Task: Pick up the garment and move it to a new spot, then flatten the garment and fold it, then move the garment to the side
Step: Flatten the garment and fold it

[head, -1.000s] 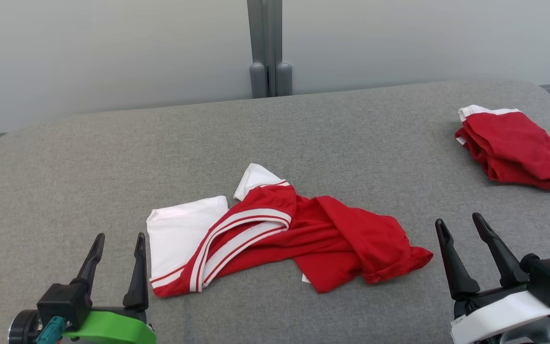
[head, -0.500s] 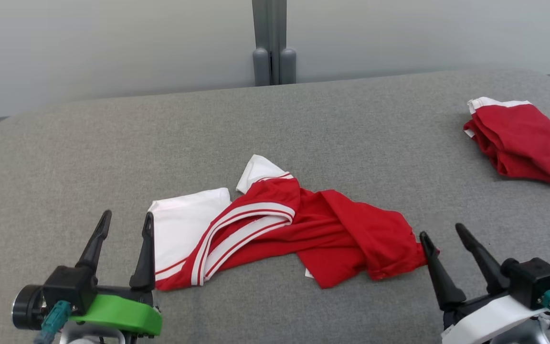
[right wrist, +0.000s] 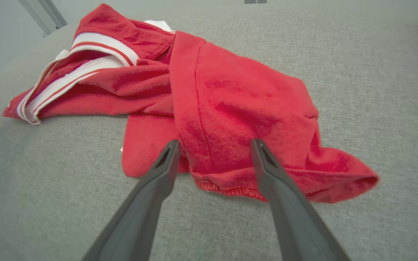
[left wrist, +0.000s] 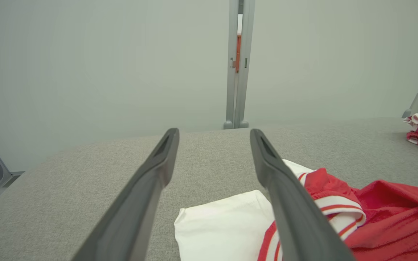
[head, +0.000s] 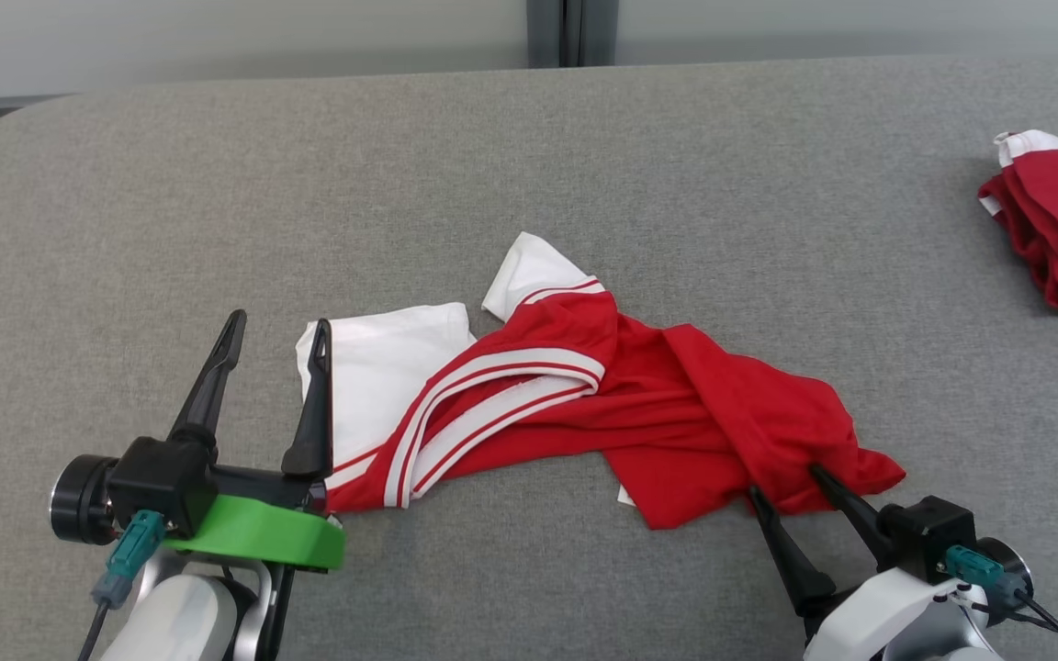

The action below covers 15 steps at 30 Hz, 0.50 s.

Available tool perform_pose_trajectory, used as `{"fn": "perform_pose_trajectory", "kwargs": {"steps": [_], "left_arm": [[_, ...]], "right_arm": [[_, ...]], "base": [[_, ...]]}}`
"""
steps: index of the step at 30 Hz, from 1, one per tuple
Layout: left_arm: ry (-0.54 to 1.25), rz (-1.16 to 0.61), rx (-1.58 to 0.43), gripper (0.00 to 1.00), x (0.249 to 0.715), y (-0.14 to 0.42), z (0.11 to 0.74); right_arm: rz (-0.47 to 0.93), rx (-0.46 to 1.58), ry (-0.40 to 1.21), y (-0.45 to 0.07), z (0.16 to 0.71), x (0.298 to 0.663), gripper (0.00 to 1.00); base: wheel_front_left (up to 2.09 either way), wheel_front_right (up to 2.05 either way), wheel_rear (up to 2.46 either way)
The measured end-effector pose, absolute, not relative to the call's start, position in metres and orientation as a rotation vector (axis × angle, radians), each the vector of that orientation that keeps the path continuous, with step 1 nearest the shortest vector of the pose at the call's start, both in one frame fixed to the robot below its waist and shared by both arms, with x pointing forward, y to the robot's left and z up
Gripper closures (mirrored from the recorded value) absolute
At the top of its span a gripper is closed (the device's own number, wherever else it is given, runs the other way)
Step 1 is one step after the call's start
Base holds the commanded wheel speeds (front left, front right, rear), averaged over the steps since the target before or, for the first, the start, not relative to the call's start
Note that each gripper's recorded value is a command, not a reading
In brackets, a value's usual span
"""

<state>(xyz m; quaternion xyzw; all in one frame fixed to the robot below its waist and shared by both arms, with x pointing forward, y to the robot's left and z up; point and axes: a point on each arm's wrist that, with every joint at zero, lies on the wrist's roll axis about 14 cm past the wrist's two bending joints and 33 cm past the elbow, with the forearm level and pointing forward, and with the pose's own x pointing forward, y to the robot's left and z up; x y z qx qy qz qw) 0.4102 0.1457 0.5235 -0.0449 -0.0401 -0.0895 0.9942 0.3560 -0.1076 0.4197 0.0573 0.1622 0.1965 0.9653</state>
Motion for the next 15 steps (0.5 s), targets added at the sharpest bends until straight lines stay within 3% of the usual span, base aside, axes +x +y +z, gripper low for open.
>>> {"fn": "perform_pose_trajectory", "kwargs": {"steps": [3, 4, 5, 6, 15], "left_arm": [[-0.060, -0.172, -0.092, 0.00, 0.413, 0.148, 0.515], [-0.057, -0.170, -0.090, 0.00, 0.414, 0.149, 0.514], [-0.057, -0.173, -0.088, 0.00, 0.415, 0.148, 0.513], [-0.057, -0.174, -0.088, 0.00, 0.416, 0.148, 0.513], [-0.060, -0.176, -0.080, 0.00, 0.421, 0.148, 0.512]], "right_arm": [[0.423, 0.085, 0.354, -0.102, 0.409, 0.361, 0.00], [0.429, 0.075, 0.358, -0.101, 0.407, 0.362, 0.38], [0.435, 0.069, 0.359, -0.099, 0.405, 0.365, 0.58], [0.438, 0.069, 0.361, -0.098, 0.404, 0.366, 1.00], [0.403, 0.094, 0.191, -0.111, 0.443, 0.402, 1.00]], "base": [[0.00, 0.00, 0.00], [0.00, 0.00, 0.00], [0.00, 0.00, 0.00], [0.00, 0.00, 0.00], [0.00, 0.00, 0.00]]}}
